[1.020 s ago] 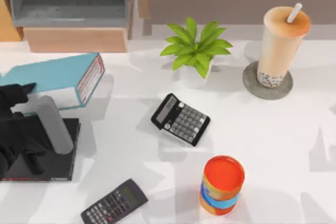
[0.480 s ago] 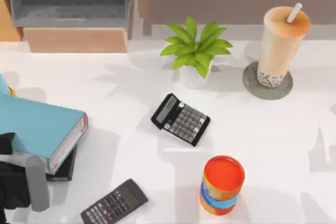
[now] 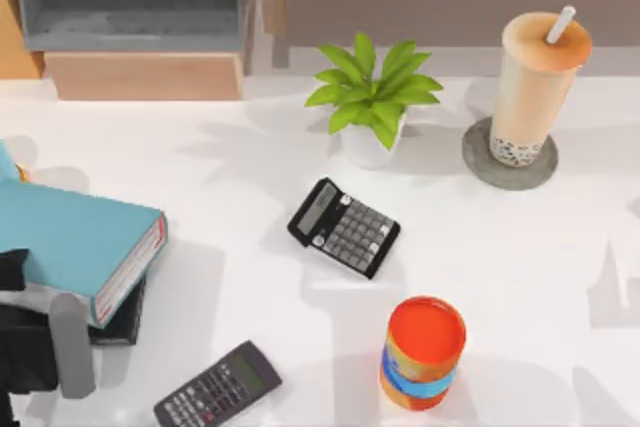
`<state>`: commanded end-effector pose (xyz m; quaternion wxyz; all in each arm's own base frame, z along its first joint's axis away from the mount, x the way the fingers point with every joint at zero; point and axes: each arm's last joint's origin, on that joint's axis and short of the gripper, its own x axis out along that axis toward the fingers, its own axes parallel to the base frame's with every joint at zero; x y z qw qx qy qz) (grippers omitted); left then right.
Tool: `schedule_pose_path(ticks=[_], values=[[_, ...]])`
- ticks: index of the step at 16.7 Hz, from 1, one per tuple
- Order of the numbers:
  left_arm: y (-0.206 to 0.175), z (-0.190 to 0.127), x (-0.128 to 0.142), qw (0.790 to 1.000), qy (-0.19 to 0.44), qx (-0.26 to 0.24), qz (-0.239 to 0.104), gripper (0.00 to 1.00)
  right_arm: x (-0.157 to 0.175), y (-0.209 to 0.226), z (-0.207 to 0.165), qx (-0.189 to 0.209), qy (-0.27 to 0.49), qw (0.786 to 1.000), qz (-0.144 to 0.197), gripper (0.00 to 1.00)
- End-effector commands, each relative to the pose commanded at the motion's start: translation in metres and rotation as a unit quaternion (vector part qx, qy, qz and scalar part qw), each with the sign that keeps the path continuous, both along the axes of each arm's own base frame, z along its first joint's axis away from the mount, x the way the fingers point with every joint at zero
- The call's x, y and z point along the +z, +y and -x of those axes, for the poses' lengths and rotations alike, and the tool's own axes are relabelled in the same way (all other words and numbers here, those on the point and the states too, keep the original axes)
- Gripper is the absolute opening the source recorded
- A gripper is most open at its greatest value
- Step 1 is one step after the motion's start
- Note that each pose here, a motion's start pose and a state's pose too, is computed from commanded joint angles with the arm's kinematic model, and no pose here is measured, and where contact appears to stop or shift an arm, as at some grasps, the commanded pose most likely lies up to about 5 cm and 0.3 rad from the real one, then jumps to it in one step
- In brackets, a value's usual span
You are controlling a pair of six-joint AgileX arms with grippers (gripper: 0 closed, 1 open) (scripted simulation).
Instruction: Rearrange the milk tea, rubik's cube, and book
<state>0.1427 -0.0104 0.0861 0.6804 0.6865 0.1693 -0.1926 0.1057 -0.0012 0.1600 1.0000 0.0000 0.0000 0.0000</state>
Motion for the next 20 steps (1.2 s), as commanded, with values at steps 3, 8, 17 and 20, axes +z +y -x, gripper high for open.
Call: schedule_pose_path(ticks=[3,8,17,20], values=[[0.0003,-0.0004,-0.0014,1.000,0.002,0.001,0.000,0.00,0.0000,0.0000,0.0000,0.000,0.000,1.000,0.000,1.00],[0.0003,-0.0004,-0.0014,1.000,0.002,0.001,0.000,0.23,0.0000,0.0000,0.0000,0.000,0.000,1.000,0.000,1.00],[0.0003,-0.0004,-0.0014,1.000,0.002,0.001,0.000,0.90,0.0000,0.0000,0.0000,0.000,0.000,1.000,0.000,1.00],[0.0003,-0.0004,-0.0014,1.000,0.002,0.001,0.000,1.00,0.0000,0.0000,0.0000,0.000,0.000,1.000,0.000,1.00]])
